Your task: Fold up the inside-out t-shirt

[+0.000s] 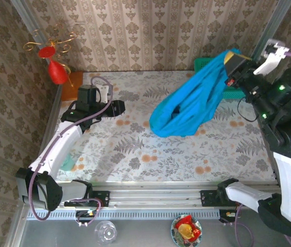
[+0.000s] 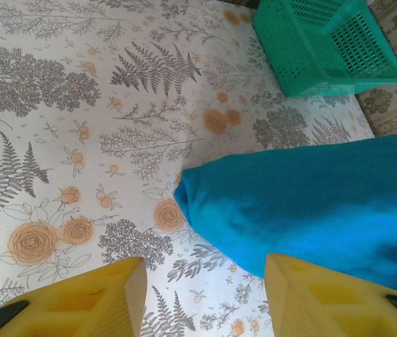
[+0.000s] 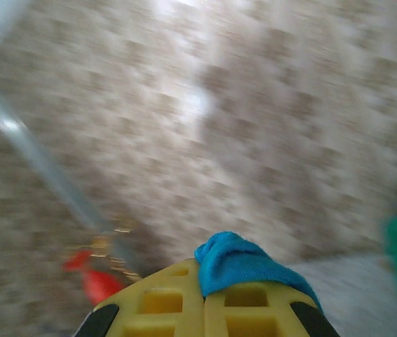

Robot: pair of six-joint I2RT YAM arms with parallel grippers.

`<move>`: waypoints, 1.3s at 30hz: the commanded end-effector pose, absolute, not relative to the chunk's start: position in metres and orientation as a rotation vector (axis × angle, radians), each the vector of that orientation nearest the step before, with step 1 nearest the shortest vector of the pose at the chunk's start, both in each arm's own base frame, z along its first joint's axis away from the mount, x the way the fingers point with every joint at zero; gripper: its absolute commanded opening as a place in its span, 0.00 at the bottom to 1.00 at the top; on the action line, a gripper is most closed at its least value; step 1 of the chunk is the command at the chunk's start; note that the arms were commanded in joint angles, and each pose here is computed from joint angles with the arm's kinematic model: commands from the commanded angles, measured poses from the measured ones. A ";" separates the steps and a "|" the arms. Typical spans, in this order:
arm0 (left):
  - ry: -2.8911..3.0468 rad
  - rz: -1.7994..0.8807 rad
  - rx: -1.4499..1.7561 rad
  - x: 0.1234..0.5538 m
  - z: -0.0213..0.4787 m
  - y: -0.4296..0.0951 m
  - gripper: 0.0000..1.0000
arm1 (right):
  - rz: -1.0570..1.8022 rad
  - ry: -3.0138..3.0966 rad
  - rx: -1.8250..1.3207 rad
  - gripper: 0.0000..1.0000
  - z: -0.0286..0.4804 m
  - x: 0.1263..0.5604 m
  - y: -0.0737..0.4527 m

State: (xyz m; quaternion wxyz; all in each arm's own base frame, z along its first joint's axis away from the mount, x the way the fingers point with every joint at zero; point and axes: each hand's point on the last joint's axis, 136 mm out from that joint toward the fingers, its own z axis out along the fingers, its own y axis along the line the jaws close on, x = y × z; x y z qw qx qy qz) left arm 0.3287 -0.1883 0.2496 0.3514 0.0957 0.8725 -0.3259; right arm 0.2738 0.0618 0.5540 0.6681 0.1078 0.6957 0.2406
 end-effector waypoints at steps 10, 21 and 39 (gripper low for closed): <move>2.486 -0.905 0.403 0.329 0.170 -0.239 0.54 | -0.180 2.051 0.538 0.00 0.345 0.287 -0.044; 2.616 -1.045 0.621 0.336 0.102 -0.337 0.62 | 0.019 2.121 0.514 0.00 0.304 0.295 -0.016; 2.801 -0.696 0.749 0.342 0.029 -0.361 0.23 | 0.138 2.120 0.504 0.00 0.302 0.289 -0.002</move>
